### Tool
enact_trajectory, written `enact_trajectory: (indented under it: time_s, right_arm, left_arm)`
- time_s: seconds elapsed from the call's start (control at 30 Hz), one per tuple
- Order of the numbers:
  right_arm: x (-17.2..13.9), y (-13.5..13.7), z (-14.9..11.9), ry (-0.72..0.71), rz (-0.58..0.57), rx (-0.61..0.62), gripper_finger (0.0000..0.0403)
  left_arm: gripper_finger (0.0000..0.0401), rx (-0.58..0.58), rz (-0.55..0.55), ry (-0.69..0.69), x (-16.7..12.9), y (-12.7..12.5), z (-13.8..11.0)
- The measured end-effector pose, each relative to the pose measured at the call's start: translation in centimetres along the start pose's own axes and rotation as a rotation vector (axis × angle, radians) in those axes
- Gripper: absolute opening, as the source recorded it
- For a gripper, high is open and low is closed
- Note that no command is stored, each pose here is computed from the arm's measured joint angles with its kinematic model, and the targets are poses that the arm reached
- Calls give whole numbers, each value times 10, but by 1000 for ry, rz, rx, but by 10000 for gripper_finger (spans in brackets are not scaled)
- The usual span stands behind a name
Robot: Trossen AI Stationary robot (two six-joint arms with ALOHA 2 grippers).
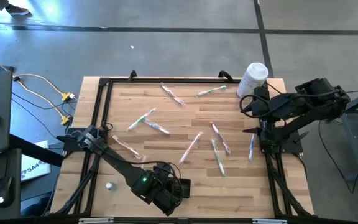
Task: Pick & Place toothbrushing station
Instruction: Put the right blue mouthwash into the black wire organizer
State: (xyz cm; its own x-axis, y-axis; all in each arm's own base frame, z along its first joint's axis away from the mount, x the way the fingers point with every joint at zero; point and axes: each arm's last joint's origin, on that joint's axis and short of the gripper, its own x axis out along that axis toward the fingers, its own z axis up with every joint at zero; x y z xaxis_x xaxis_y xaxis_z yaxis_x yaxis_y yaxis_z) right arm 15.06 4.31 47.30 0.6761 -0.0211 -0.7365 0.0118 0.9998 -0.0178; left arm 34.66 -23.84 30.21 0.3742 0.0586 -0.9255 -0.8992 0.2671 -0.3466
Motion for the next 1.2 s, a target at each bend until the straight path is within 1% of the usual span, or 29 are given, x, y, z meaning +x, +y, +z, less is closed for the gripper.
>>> enact_trajectory:
  time_s: [0.07,0.13,0.2,0.27,0.37,0.43,0.7,0.83,1.03,1.2]
  right_arm:
    - [0,0,0,1,0,-1,331]
    - [0,0,0,2,0,-4,331]
    - [0,0,0,1,-1,-6,331]
    - [0,0,0,1,-1,-8,331]
    - [0,0,0,0,0,-16,331]
    - [0,0,0,-1,-1,-21,331]
    - [0,0,0,-2,-10,-26,331]
    - [0,-1,-1,4,-26,-28,331]
    - [-1,-2,-2,9,-29,-30,331]
    - [-1,-2,-2,10,-28,-29,331]
  left_arm:
    - [92,-5,-4,-4,5,-3,0]
    - [92,10,33,0,12,-1,-1]
    - [92,0,20,11,17,-5,1]
    - [92,25,36,23,18,-4,1]
    - [92,29,28,30,26,-9,4]
    - [92,47,52,27,29,-7,5]
    - [92,109,43,22,29,-10,14]
    - [92,165,31,41,29,-12,14]
    - [92,201,14,64,29,-13,12]
    - [92,269,12,93,28,-13,9]
